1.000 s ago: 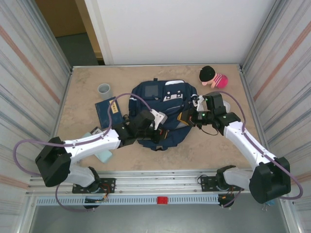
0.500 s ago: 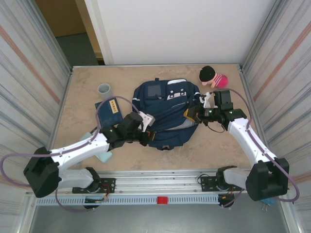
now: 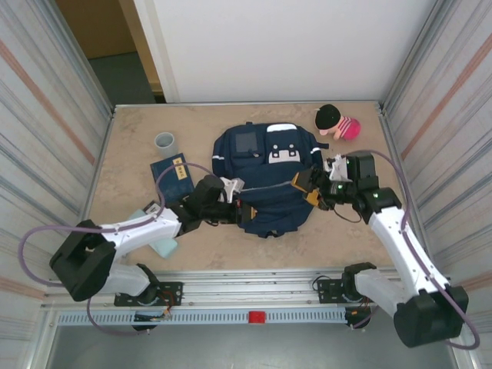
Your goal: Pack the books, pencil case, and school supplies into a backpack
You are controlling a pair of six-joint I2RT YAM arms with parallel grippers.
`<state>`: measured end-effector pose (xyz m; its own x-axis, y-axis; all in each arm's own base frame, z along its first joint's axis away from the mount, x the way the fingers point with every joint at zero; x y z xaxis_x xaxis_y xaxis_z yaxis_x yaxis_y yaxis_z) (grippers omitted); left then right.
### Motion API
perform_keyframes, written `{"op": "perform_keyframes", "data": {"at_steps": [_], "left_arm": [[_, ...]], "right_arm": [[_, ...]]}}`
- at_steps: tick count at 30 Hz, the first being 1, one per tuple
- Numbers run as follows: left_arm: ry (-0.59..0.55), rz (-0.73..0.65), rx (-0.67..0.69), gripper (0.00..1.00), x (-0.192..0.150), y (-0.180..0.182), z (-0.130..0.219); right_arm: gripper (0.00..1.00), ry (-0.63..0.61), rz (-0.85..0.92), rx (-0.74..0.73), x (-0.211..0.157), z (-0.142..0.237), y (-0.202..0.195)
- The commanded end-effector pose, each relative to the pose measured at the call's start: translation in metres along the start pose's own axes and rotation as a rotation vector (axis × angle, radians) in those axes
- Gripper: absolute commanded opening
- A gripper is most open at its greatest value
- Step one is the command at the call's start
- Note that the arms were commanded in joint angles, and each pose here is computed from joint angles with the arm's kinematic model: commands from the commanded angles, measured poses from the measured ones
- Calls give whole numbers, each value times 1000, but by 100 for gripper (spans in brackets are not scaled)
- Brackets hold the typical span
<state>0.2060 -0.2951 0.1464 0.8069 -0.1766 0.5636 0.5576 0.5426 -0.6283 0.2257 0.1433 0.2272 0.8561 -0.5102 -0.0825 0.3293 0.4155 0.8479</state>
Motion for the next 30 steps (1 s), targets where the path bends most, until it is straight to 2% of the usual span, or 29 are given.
{"op": "perform_keyframes", "data": {"at_steps": [1,6,15,21,26,30], "left_arm": [[-48,-20,-150,0,30,-35,5],[-29,-20,-155,0,25,-35,5],[-27,-62,-129,0,25,-40,3],[3,-89,-120,0,20,-43,-5],[129,-281,17,0,4,-39,-6],[127,-393,-4,0,2,-44,-7]], "right_arm": [[74,13,-138,-54,-16,-8,-20],[75,16,-192,-52,-14,-26,-32],[76,82,-167,-114,-26,-54,-32],[76,47,-177,-154,-23,-61,-45],[75,-68,117,-210,-2,-45,-34],[73,-108,547,-115,5,-41,-3]]}}
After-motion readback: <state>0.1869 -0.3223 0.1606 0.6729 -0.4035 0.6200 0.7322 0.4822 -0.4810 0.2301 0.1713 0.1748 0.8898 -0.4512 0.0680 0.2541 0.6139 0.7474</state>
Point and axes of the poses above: each hand's point on the last joint's axis, 136 mm out from that joint toward the fingers, its own z axis back along the fingers, its own y axis along the line the jaws close on, x = y × z, the point moved 3 cm from there along z, back along the fingers, and after that the axes turned 14 degrees about -z, right-handed, at the moved point
